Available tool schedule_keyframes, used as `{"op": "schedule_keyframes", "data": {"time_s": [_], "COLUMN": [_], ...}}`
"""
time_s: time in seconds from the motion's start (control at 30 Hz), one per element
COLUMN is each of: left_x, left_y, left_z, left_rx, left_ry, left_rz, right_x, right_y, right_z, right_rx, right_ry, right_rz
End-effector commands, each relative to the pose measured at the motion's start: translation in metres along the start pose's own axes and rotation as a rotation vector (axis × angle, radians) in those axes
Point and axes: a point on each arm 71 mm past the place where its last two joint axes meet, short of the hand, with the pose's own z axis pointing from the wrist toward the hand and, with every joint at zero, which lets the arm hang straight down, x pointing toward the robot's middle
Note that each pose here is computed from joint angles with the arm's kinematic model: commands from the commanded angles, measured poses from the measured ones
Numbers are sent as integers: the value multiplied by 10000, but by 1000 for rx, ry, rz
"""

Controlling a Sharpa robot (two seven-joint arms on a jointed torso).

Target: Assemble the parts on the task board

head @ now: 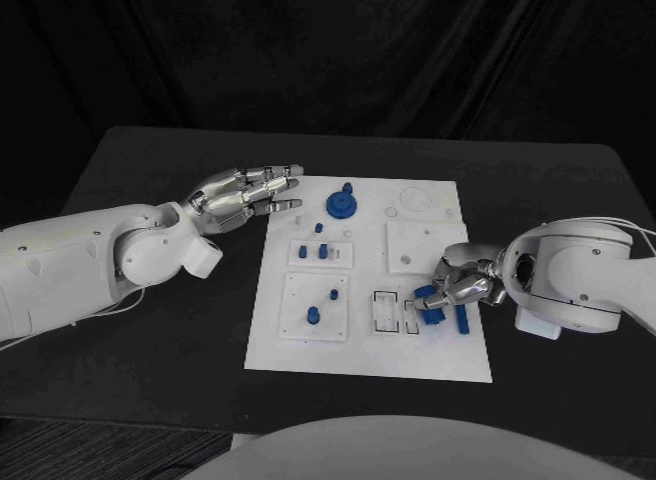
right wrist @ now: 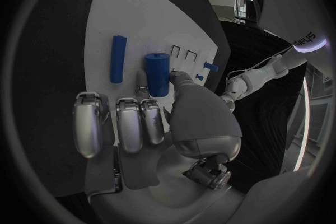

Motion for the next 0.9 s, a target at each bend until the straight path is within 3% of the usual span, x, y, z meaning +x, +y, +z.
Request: {"op": "schedule_keyframes", "data": {"time_s": [0.03, 0.37, 0.9], "left_x": [17, 23, 24], "left_y": [1, 4, 8], "left_z": [4, 15, 26], "left_rx": [6, 6, 4], "left_ry": [15, 16, 17], "left_rz": [-8, -8, -8], "right_x": [-28, -134, -74], "right_y": [-13, 95, 188], "right_z": [-37, -178, -99], "right_rx": [9, -29, -33], "right_ry": [-20, -9, 93], "right_rz": [112, 216, 284]}}
